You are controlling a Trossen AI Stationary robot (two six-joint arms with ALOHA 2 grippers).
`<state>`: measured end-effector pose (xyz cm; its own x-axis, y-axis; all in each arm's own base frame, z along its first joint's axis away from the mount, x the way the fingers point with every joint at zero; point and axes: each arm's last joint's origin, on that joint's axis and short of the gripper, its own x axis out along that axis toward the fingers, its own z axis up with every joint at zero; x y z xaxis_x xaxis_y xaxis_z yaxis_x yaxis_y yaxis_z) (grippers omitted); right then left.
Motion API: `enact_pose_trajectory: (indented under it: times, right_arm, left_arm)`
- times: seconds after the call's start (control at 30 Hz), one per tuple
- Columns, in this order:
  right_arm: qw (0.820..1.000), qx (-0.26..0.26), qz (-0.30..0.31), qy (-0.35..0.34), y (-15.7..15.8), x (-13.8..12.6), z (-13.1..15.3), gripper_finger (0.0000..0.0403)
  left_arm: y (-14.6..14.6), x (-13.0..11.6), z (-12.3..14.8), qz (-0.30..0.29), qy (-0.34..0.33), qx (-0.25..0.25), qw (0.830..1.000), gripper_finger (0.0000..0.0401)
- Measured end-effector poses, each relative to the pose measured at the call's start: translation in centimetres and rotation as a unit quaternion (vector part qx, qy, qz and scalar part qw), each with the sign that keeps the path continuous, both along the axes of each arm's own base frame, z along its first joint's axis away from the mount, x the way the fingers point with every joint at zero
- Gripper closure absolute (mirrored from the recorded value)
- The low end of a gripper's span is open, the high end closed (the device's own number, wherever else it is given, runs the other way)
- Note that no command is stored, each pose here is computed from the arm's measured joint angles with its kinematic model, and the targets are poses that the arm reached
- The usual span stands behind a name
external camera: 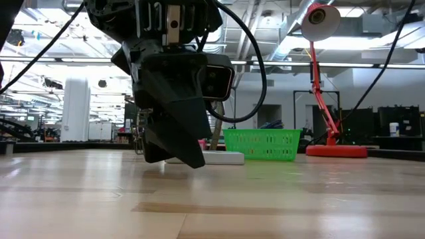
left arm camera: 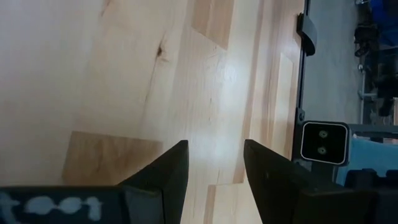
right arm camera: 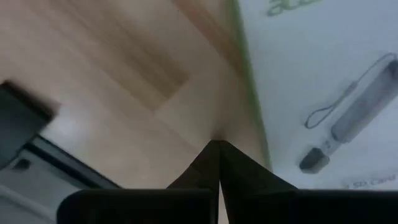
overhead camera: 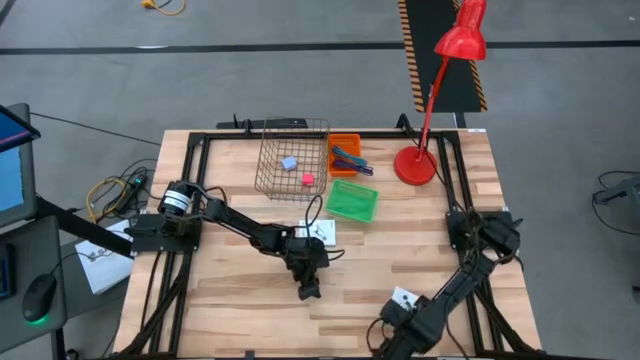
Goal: Pick and place items into bin
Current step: Put the top card reader box into the green basket
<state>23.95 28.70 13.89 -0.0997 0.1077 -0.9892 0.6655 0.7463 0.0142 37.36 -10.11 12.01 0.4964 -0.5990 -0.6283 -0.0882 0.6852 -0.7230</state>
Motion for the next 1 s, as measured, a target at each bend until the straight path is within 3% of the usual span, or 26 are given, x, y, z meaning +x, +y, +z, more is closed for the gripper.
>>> enact_pose_trajectory:
  times: [0.17, 0.43, 0.63, 0.9, 1.0]
  right_arm:
    - [0.999, 0.033, -0.016, 0.001, -2.1, 0.6, -2.1, 0.0403]
    - [0.997, 0.054, 0.054, -0.004, -4.8, 3.4, -2.2, 0.0403]
    - [0.995, -0.066, 0.076, -0.022, -4.2, 4.2, 1.0, 0.0403]
    - [0.992, -0.112, 0.061, 0.004, -2.0, 2.7, 8.1, 0.0403]
    - [0.986, -0.150, 0.051, 0.046, -2.1, 1.4, 8.8, 0.0403]
  left_arm:
    - [0.0, 0.0, 0.0, -0.001, 0.000, -0.001, 1.000, 0.0258]
    - [-0.1, 0.0, 0.0, -0.008, 0.004, -0.011, 1.000, 0.0258]
    - [-0.1, -0.1, 0.0, -0.008, 0.005, -0.012, 1.000, 0.0258]
    - [-0.1, -0.1, 0.0, -0.007, 0.007, -0.012, 1.000, 0.0258]
    - [-0.1, -0.1, 0.0, -0.006, 0.008, -0.012, 1.000, 0.0258]
